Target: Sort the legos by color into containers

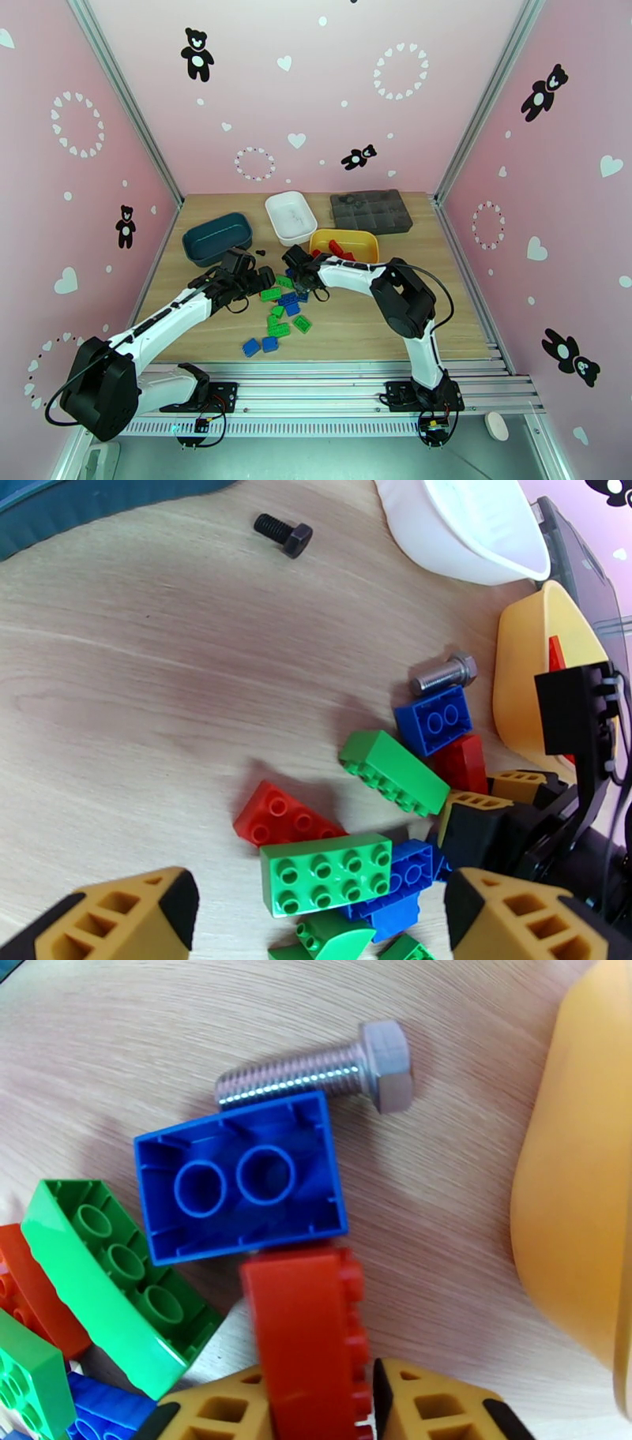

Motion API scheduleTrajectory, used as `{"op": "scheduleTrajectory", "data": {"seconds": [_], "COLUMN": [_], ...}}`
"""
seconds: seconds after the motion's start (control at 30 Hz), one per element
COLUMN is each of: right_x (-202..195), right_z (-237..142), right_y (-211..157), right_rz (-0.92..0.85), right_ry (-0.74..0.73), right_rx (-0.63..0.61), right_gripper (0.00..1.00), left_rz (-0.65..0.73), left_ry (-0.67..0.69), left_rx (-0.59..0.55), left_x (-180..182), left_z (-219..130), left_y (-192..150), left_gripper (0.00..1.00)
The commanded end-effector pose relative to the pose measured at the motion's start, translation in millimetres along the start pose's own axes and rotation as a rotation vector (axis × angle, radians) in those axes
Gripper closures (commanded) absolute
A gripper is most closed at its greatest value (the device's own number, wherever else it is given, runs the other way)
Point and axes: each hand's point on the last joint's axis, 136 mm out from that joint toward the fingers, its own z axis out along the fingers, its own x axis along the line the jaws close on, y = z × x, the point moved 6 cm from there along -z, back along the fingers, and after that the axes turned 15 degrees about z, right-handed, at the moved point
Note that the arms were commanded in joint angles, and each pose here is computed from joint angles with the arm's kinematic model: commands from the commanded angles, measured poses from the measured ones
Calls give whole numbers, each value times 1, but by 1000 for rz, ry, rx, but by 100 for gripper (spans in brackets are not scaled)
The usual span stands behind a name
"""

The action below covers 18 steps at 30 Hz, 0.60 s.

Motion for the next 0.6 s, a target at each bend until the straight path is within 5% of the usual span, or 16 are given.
{"op": "scheduleTrajectory", "data": {"seconds": [0.0, 0.3, 0.57], "right_x": [1, -13, -65], "right_z": [-25, -69, -89], "right_y": [12, 18, 25], "right_rz": [12, 21, 95], "right_ry": [24, 38, -18], "right_rx": [-58, -130, -165], "right_gripper": [72, 75, 76], "left_rz": [-18, -23, -27], "left_ry": [-57, -187, -297], "left_rx": [-16, -46, -60], "left_x": [-9, -45, -80], "left_z": [1, 0, 4], "left_y": [10, 38, 65], "left_gripper": [12, 9, 2]}}
